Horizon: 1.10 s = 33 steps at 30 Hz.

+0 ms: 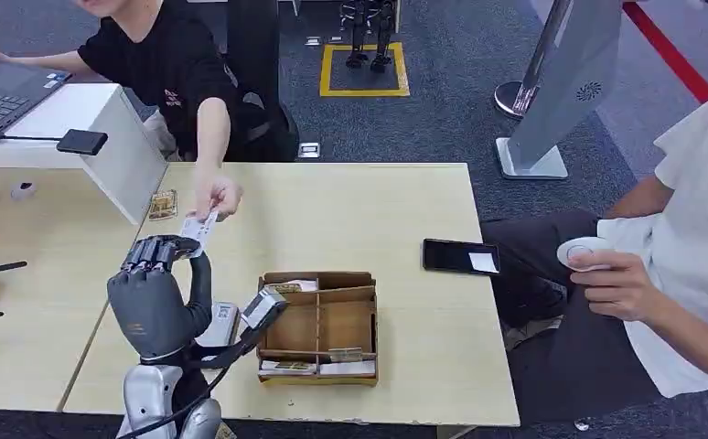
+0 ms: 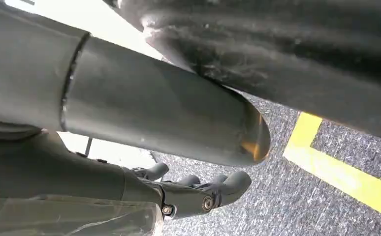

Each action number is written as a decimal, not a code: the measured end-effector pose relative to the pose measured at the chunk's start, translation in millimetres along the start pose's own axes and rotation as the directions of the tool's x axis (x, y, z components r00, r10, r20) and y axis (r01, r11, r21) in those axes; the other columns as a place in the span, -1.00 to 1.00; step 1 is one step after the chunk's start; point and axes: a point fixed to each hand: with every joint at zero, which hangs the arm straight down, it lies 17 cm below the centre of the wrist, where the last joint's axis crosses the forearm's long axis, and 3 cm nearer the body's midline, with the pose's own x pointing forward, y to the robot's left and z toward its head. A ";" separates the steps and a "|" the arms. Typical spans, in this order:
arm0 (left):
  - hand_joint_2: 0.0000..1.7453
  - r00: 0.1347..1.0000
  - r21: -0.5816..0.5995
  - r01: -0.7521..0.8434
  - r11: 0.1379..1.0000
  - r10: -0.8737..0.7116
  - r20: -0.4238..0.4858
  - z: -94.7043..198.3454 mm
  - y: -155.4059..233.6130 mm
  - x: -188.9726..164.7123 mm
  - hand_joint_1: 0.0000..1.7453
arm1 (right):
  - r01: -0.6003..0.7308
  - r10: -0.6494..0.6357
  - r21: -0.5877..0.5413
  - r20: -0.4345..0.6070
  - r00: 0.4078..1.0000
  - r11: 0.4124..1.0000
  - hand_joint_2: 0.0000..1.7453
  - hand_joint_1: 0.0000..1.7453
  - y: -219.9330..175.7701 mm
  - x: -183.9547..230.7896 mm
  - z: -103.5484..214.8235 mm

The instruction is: Pass the card to the sensor for recognition and then transmit it.

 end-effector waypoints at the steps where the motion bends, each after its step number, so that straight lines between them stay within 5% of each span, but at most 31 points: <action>1: 1.00 1.000 0.001 0.001 1.000 -0.001 0.000 -0.3 0.1 -0.2 1.00 | 0.000 0.000 -0.001 0.001 1.000 1.000 -1.00 -1.00 -0.1 0.0 0.0; 18: 1.00 0.998 -0.003 -0.004 1.000 0.005 0.061 4.4 1.3 12.8 1.00 | 0.002 -0.002 -0.001 0.006 1.000 1.000 -1.00 -1.00 0.4 -0.2 -0.2; 33: 1.00 0.977 -0.153 -0.021 0.988 0.053 0.207 63.6 -29.9 52.6 1.00 | 0.013 -0.014 0.003 0.020 1.000 1.000 -1.00 -1.00 1.8 1.3 -0.2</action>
